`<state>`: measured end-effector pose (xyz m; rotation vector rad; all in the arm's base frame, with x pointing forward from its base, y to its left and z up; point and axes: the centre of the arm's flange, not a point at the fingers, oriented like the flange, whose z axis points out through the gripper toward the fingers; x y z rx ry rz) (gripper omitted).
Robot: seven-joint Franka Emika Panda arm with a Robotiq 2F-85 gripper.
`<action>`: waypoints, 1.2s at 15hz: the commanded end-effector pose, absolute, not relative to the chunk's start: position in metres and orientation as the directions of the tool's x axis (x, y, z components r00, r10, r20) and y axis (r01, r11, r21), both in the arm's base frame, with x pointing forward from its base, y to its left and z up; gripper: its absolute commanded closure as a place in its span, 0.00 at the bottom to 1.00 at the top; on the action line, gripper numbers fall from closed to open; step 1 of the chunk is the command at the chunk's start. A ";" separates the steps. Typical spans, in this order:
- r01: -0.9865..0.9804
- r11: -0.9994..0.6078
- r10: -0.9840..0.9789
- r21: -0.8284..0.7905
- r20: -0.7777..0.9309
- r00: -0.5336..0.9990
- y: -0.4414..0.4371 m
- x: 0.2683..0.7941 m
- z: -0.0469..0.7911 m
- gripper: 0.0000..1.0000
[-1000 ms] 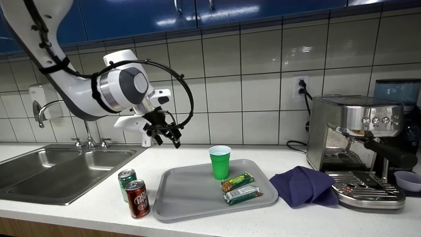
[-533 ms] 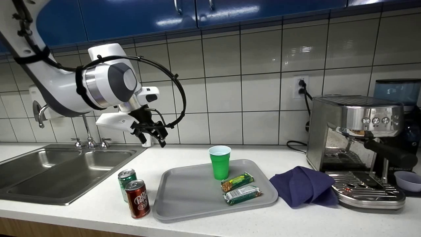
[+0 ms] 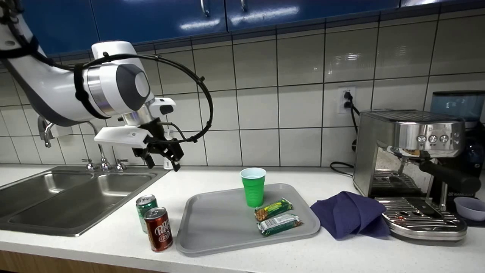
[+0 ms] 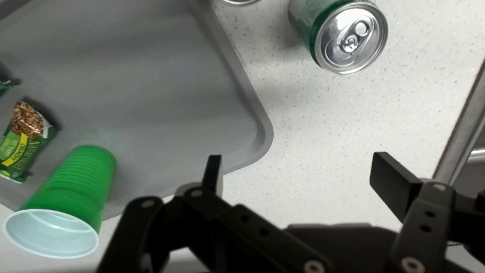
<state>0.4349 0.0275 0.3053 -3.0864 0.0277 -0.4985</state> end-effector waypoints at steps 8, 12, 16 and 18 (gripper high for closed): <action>0.126 -0.991 0.133 0.045 0.266 0.955 0.030 0.413 0.309 0.00; 0.168 -0.983 0.180 0.067 0.249 0.952 0.039 0.410 0.300 0.00; 0.195 -0.977 0.209 0.082 0.237 0.949 0.047 0.411 0.288 0.00; 0.200 -0.976 0.214 0.083 0.236 0.948 0.052 0.414 0.281 0.00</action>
